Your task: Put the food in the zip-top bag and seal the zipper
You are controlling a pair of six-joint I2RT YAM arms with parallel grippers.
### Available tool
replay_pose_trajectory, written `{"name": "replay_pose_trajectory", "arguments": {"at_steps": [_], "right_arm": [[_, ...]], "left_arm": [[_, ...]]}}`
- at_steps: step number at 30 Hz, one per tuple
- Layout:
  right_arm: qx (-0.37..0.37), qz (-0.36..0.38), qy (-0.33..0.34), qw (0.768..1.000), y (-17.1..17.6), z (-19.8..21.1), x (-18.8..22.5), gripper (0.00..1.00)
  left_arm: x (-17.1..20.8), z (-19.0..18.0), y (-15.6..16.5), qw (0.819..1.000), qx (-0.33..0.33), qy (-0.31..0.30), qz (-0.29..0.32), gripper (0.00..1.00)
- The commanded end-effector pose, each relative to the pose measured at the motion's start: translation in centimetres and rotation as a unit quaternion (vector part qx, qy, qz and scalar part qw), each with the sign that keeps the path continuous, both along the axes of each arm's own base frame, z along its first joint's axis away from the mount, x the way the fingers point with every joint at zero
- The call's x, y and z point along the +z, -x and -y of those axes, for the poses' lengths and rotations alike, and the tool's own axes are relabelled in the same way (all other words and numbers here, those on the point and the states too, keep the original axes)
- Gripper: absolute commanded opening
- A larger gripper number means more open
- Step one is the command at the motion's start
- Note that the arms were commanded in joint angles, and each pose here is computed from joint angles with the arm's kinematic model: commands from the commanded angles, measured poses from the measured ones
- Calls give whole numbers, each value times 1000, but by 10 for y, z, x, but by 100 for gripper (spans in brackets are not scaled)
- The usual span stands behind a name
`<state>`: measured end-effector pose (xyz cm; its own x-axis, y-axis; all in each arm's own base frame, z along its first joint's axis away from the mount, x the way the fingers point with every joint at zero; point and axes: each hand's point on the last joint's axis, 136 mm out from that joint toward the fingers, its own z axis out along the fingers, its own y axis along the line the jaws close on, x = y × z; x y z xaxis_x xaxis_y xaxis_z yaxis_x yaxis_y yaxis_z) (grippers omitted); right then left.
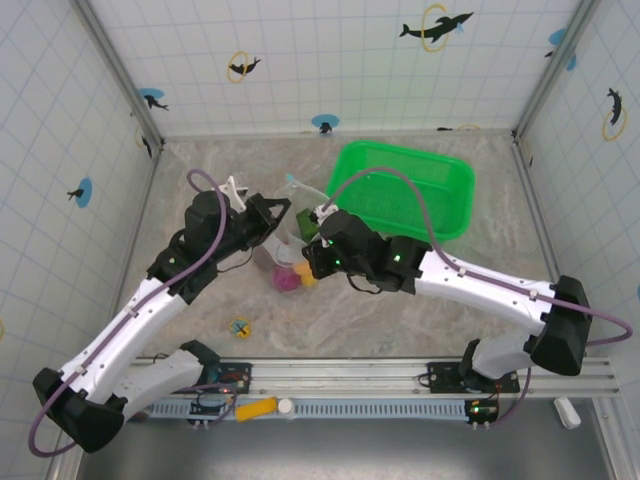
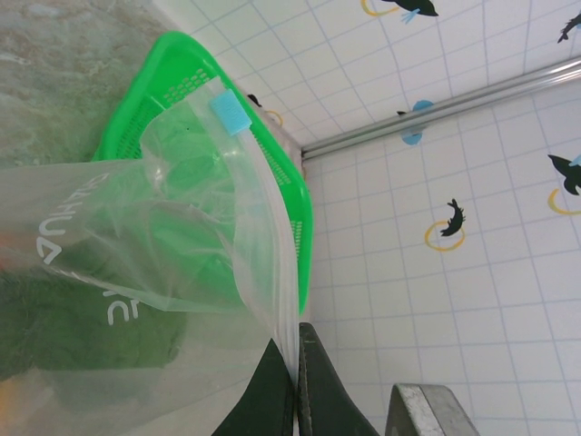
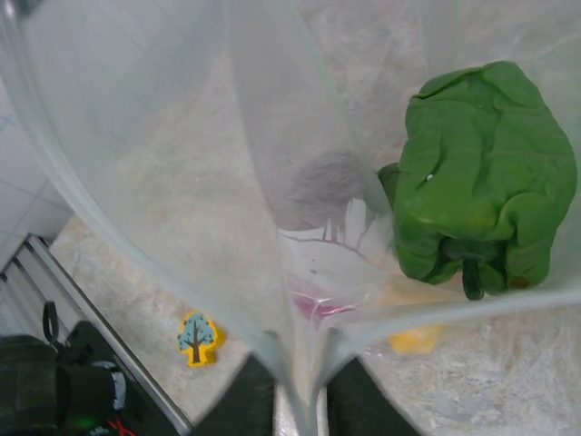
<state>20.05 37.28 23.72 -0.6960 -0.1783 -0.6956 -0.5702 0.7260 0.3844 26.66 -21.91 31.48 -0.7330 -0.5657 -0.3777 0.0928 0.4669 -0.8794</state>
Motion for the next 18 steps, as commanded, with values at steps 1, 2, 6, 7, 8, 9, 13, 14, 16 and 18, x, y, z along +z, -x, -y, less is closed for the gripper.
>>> {"name": "replay_pose_trajectory", "arguments": {"at_steps": [1, 2, 6, 7, 8, 9, 13, 14, 16, 18], "right_arm": [[-3, 19, 12, 1000, -8, 3, 7, 8], [2, 30, 22, 999, -10, 4, 11, 8], [27, 88, 88, 992, -16, 17, 29, 6], [30, 112, 117, 986, -20, 25, 38, 4], [30, 127, 136, 982, -24, 30, 45, 1], [32, 145, 154, 977, -27, 35, 55, 0], [59, 202, 185, 960, -32, 46, 88, 0], [66, 216, 191, 955, -32, 47, 93, 0], [77, 245, 202, 945, -34, 51, 100, 0], [77, 263, 211, 938, -39, 55, 103, 0]], "left_arm": [[11, -1, 5, 1000, -2, 10, 22, 0], [12, -1, 5, 1000, -3, 9, 25, 0], [14, -13, 5, 998, 10, -39, 50, 28], [25, -20, 5, 996, 21, -59, 64, 34], [30, -26, 5, 994, 30, -77, 74, 41], [36, -36, 6, 991, 45, -94, 85, 48], [57, -69, 12, 975, 100, -140, 139, 64], [57, -77, 13, 971, 116, -150, 146, 64], [50, -97, 14, 960, 154, -176, 156, 64], [36, -110, 16, 949, 177, -202, 166, 62]]}}
